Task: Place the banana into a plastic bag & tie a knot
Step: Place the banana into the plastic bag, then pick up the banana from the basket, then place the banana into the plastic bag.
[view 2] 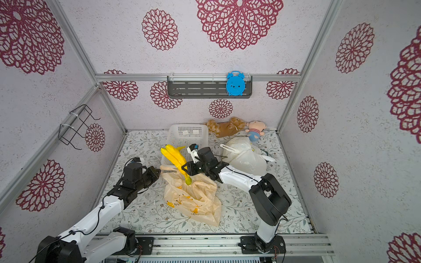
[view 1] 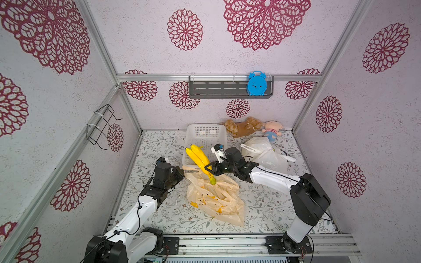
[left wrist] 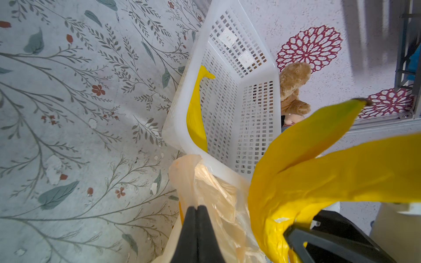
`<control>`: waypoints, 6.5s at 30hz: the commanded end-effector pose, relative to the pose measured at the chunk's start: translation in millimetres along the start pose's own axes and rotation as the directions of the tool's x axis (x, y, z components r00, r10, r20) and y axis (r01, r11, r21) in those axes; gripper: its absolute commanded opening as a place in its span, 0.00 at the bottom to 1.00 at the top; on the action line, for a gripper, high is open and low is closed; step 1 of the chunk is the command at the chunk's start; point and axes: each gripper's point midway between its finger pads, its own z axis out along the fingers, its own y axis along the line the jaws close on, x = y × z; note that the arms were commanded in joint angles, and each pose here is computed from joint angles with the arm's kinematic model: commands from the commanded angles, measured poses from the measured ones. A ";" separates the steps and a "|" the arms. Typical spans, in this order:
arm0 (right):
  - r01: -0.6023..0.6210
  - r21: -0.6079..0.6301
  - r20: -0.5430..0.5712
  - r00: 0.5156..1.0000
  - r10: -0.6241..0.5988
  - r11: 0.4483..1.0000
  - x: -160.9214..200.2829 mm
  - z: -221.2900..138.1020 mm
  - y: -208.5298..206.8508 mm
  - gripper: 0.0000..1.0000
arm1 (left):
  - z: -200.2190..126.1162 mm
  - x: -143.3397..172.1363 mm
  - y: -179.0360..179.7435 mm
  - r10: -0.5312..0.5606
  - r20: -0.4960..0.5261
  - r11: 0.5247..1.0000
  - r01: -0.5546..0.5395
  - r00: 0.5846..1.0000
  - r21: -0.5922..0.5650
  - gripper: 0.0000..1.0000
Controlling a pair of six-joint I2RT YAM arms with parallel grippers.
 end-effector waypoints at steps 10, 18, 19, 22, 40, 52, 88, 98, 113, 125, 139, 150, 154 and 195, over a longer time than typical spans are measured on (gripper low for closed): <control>-0.016 -0.015 0.108 0.994 0.017 1.000 -3.9 -22.9 13.9 0.00 | 4.7 27.7 30.9 -0.034 -0.072 0.996 0.027 0.997 -0.090 0.92; -0.036 -0.010 0.131 0.991 0.037 0.999 -1.2 -22.2 8.6 0.00 | 27.2 46.9 21.1 -0.131 -0.145 0.990 0.136 0.981 0.025 0.95; -0.038 -0.011 0.133 0.990 0.039 0.999 -0.5 -21.1 8.0 0.00 | 31.5 45.6 14.8 -0.146 -0.145 0.986 0.156 0.979 0.060 0.92; -0.046 -0.010 0.129 0.990 0.047 0.999 2.7 -16.4 4.5 0.00 | 38.0 40.7 -0.3 -0.189 -0.133 0.967 0.209 0.973 0.148 0.78; 0.075 -0.058 0.027 0.997 -0.073 0.996 50.8 -3.8 15.8 0.00 | -3.2 15.2 -23.5 -0.130 0.047 0.963 0.115 0.990 0.242 0.00; 0.242 -0.030 -0.139 0.960 -0.244 0.970 98.2 -1.6 19.2 0.00 | -21.0 9.4 -26.5 -0.072 0.123 0.959 0.035 0.990 0.282 0.00; 0.445 0.324 -0.229 0.893 -0.387 0.834 56.4 -50.8 8.4 0.51 | -23.3 12.2 -34.3 0.049 0.118 0.961 -0.079 0.992 0.266 0.00; 0.226 0.354 0.006 0.970 -0.243 0.908 -6.9 -71.1 -9.9 0.68 | -20.0 22.1 -11.3 0.084 0.106 0.983 -0.100 0.991 0.154 0.00; 0.085 0.346 -0.053 0.996 -0.071 0.934 -81.5 57.4 -101.5 0.71 | -32.4 16.5 -1.3 0.102 0.130 0.990 -0.114 0.986 0.087 0.00; 0.155 0.229 -0.233 0.967 -0.101 0.961 -43.6 146.2 -99.6 0.80 | -39.7 11.5 -6.4 0.112 0.146 0.988 -0.127 0.983 0.093 0.00; 0.295 0.456 -0.338 0.930 -0.144 0.840 -10.7 164.2 -145.0 0.73 | -37.6 12.4 -5.6 0.128 0.159 0.984 -0.145 0.979 0.104 0.00; 0.275 0.399 -0.231 0.953 -0.194 0.875 -63.6 137.0 -102.2 0.16 | -36.4 9.3 -8.8 0.135 0.164 0.983 -0.153 0.977 0.105 0.00; 0.243 0.368 -0.174 0.966 -0.190 0.897 -89.4 115.4 -89.3 0.06 | -38.8 8.5 -10.3 0.138 0.166 0.982 -0.156 0.977 0.106 0.00; 0.455 -0.214 -0.035 0.881 -0.472 0.864 47.4 -10.3 60.1 0.00 | -45.3 -6.5 -42.8 0.133 0.152 0.975 -0.157 0.979 0.155 0.00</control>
